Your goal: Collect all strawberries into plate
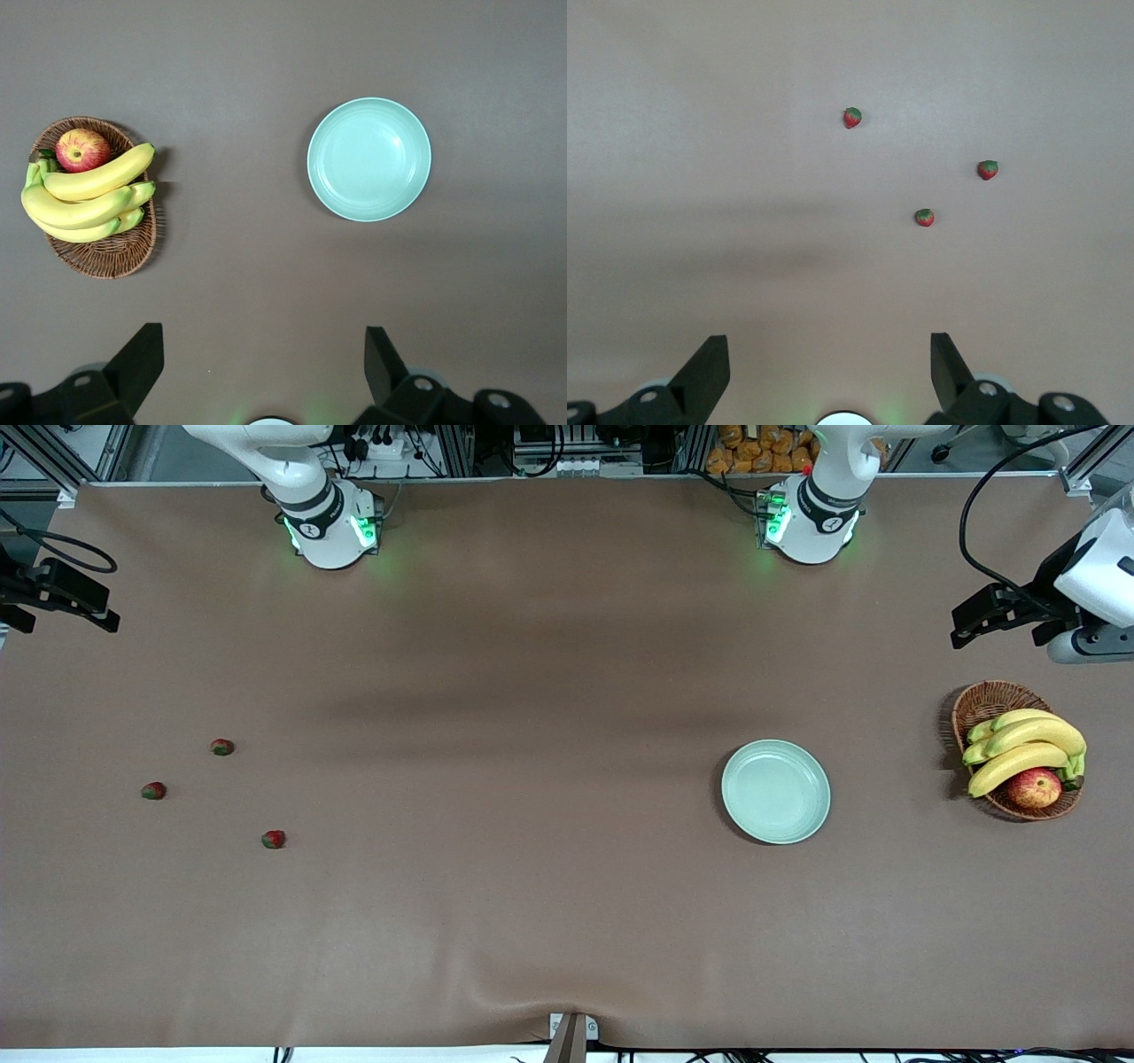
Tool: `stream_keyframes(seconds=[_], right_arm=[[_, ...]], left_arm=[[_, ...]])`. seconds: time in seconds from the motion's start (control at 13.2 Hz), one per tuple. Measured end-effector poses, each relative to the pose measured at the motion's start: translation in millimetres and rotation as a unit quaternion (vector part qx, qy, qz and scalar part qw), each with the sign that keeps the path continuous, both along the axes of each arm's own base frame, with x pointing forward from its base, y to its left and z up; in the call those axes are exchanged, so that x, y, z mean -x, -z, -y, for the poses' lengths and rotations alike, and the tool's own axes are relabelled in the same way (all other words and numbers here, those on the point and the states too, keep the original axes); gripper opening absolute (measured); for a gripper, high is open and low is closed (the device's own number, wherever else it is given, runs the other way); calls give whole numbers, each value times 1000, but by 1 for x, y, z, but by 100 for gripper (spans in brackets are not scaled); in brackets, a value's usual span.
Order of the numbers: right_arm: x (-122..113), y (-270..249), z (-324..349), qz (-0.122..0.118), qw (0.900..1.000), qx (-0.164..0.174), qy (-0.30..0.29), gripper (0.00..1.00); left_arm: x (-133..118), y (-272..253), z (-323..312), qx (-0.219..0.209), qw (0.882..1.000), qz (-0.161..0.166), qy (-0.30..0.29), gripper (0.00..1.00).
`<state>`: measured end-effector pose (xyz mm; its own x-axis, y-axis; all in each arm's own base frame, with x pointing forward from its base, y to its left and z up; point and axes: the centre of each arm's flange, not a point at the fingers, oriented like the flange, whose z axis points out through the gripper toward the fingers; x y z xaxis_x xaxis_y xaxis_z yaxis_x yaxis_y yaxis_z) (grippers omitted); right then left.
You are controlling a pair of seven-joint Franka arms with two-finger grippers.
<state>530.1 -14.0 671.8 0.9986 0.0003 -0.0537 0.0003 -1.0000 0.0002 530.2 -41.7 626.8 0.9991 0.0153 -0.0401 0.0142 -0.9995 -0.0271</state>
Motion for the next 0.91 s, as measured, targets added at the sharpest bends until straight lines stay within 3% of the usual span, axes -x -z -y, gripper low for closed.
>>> stream_keyframes(seconds=[0.91], right_arm=[[0, 0, 2, 0, 1000, 0, 2, 100]], left_arm=[[0, -7, -5, 0, 1000, 1, -2, 100]])
